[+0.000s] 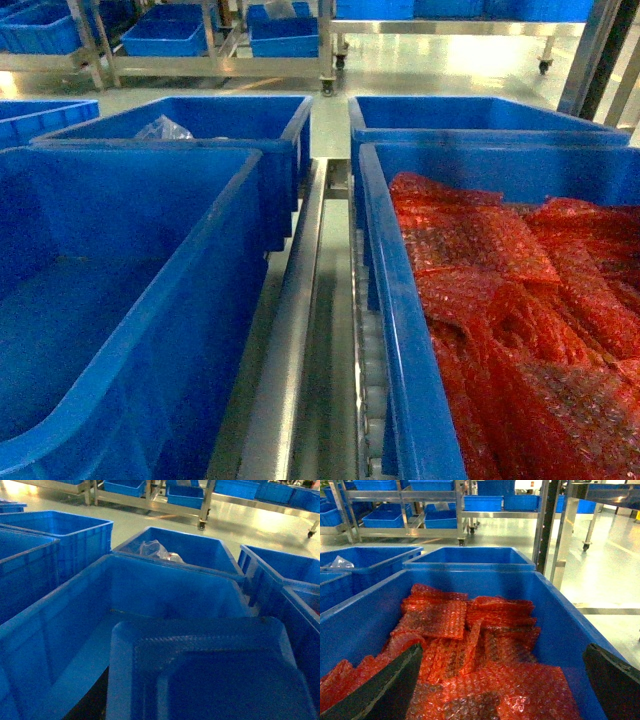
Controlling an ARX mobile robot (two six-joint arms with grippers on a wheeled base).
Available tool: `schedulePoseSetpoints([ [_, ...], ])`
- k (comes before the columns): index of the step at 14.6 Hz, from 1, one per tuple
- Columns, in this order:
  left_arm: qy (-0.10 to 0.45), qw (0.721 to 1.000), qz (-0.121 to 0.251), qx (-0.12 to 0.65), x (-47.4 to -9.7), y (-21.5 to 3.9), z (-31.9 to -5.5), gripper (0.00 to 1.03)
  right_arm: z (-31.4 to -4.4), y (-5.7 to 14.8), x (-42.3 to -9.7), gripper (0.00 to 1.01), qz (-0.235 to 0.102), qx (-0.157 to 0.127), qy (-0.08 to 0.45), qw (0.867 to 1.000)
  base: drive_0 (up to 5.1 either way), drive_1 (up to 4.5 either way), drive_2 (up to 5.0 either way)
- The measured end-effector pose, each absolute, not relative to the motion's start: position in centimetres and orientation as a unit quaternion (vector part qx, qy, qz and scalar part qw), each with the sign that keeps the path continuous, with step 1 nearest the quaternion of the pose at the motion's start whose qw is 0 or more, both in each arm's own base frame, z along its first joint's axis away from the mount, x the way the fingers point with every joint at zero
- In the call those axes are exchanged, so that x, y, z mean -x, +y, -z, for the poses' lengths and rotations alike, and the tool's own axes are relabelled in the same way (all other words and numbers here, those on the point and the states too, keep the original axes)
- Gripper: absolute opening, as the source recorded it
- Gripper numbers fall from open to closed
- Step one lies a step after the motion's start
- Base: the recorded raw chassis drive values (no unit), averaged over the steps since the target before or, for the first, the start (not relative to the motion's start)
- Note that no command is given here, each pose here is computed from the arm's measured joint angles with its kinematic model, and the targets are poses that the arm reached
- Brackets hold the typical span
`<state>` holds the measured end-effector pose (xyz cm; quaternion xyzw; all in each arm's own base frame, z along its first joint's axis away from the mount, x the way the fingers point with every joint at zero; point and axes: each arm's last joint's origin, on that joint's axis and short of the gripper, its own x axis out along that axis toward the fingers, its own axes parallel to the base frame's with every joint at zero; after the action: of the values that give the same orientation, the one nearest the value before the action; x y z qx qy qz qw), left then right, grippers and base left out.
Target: Pick blue part to blue bin on bottom shelf
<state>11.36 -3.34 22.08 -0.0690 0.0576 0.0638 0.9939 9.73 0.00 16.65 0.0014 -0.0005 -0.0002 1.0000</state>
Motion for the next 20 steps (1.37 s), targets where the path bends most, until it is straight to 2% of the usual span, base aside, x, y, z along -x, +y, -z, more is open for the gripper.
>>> schedulePoseSetpoints([
  [20, 0.058, 0.994, -0.064, 0.069, -11.36, -3.34, -22.08, 0.43, -16.65, 0.0, -9.73, 0.98, 0.0, -0.001, 0.0, 1.0, 0.0, 0.0, 0.0],
])
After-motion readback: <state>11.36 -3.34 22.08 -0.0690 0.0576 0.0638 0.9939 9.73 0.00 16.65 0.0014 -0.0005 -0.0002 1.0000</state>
